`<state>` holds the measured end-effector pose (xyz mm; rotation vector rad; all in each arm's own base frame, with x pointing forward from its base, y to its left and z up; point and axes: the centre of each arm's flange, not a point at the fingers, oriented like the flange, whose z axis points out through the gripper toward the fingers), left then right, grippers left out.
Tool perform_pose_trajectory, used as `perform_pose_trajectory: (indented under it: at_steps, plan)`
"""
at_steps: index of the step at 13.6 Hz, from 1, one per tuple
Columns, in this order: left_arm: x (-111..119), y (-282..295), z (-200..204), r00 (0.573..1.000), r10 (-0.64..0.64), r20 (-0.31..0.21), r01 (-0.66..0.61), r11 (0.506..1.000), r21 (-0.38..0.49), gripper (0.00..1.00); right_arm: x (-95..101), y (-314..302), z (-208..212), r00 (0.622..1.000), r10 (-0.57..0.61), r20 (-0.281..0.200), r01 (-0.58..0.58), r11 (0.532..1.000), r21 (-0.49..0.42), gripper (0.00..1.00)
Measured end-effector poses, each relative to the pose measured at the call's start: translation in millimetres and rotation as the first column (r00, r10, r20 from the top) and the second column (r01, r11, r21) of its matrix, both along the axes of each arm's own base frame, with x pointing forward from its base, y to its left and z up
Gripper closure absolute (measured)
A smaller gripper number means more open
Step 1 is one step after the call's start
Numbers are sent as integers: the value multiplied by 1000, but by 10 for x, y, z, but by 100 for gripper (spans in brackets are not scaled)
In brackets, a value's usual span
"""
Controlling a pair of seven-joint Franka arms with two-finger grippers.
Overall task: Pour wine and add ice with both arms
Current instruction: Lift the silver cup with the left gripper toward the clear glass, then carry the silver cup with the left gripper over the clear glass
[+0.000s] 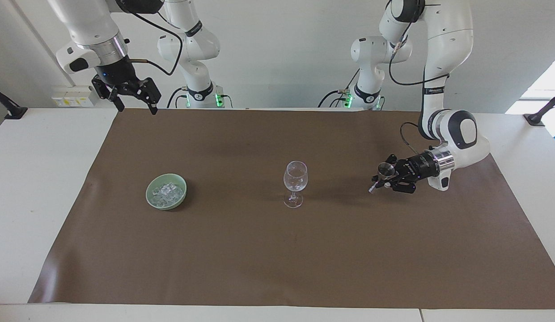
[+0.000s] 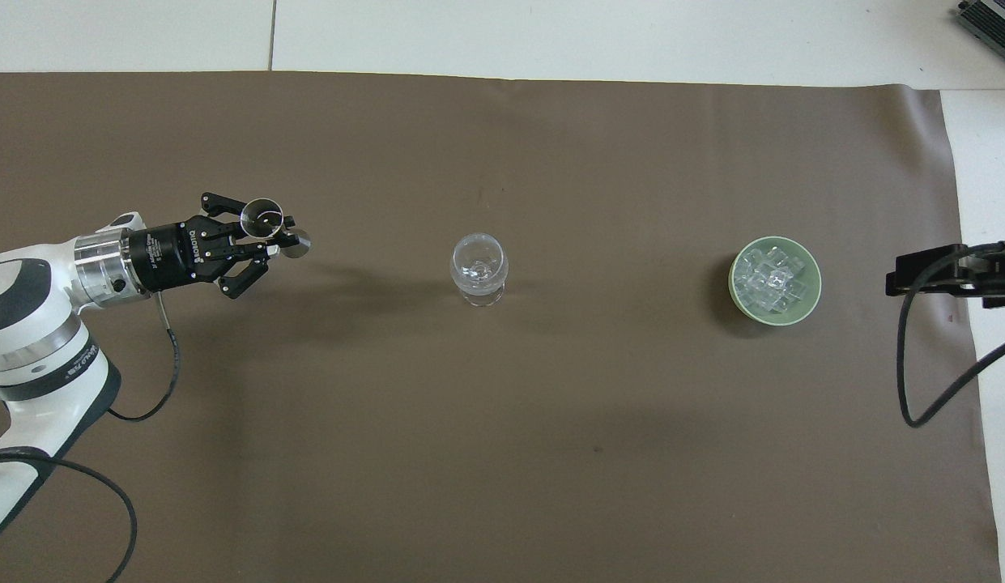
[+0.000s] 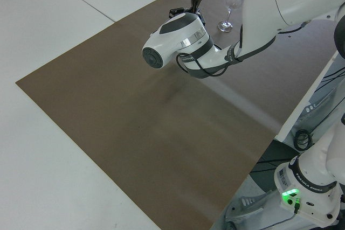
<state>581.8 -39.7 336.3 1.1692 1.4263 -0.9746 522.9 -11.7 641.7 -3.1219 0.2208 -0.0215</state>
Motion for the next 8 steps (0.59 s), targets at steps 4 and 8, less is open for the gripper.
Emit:
perform_pose_trajectory:
  at_steps: [4, 8]
  plan:
    - [-13, -315, 198, 1000, -22, -6, 22, 1000, 18, 79, 0, 0, 0, 1000, 0, 0, 0, 1000, 0, 0]
    - [-28, -687, 350, 1000, -10, -18, 12, 997, 74, 79, 0, 0, 0, 1000, 0, 0, 0, 1000, 0, 0]
